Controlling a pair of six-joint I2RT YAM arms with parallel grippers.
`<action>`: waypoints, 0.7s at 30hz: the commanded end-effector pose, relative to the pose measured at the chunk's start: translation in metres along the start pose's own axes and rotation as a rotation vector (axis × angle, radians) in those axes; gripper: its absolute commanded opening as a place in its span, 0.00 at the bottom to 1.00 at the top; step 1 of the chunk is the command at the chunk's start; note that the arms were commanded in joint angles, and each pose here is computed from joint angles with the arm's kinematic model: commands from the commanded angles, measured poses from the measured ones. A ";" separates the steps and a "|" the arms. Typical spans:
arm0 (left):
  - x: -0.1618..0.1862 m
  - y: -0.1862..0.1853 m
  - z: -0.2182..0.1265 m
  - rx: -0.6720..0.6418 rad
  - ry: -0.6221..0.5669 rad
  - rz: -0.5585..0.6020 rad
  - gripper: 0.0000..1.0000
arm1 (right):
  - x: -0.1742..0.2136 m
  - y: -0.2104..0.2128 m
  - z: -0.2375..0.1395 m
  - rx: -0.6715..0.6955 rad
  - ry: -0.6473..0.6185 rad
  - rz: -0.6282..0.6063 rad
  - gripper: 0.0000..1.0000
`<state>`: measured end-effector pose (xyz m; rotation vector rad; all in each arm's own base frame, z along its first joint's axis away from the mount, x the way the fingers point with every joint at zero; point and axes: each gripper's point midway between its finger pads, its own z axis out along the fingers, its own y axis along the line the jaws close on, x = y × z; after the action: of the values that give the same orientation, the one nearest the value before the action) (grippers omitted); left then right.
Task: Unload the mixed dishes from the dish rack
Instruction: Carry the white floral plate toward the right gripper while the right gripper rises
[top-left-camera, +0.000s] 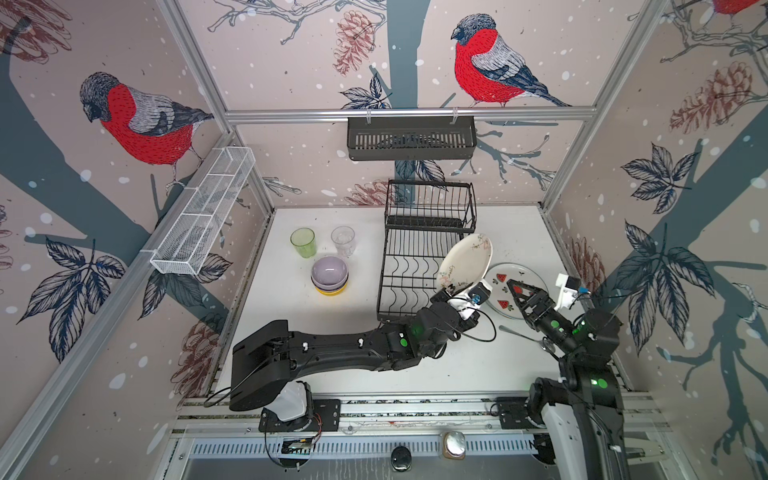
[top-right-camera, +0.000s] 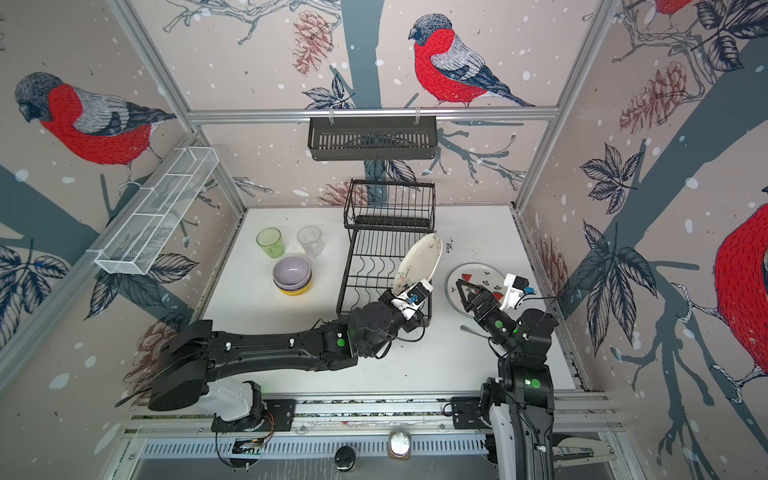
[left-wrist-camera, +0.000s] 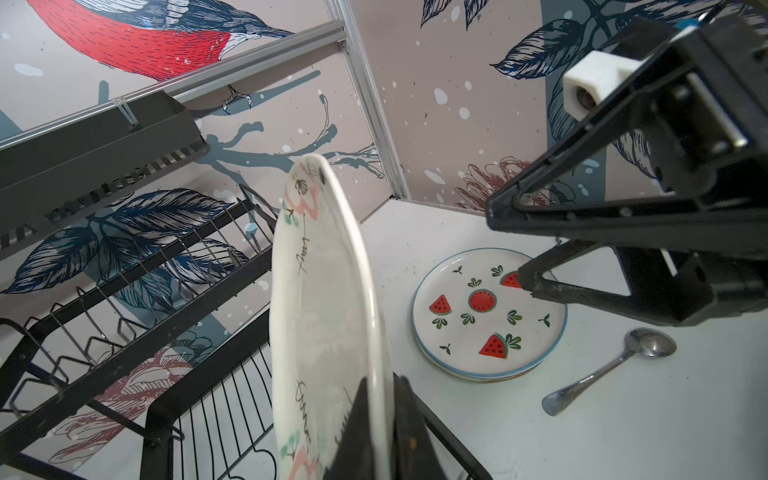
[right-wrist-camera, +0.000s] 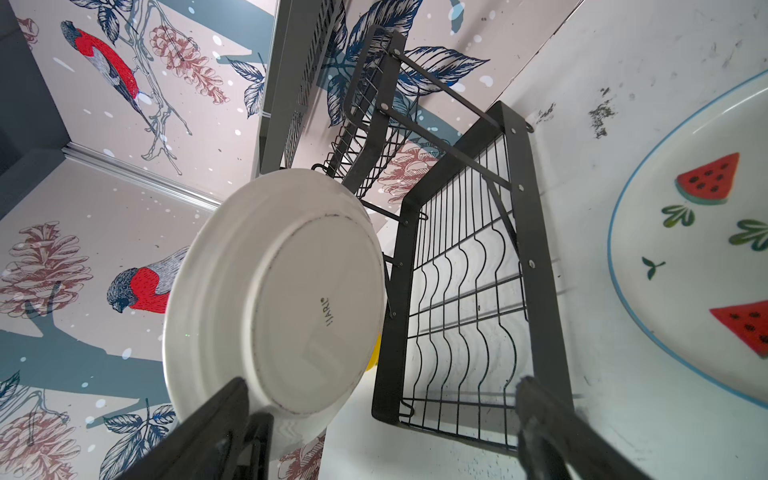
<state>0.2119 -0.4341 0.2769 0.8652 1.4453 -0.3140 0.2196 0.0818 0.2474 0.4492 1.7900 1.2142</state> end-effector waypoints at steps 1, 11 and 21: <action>-0.024 0.005 -0.001 -0.040 -0.081 -0.023 0.00 | 0.001 0.005 0.001 -0.031 0.014 -0.004 1.00; 0.001 -0.008 0.011 -0.061 -0.012 0.033 0.00 | -0.004 0.022 -0.003 -0.058 0.006 -0.042 1.00; 0.018 -0.027 0.019 -0.066 0.020 0.106 0.00 | -0.005 0.018 -0.001 -0.024 0.024 -0.051 0.99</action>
<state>0.2113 -0.4532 0.2225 0.9636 1.4902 -0.1698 0.2182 0.0853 0.2646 0.4092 1.7859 1.2277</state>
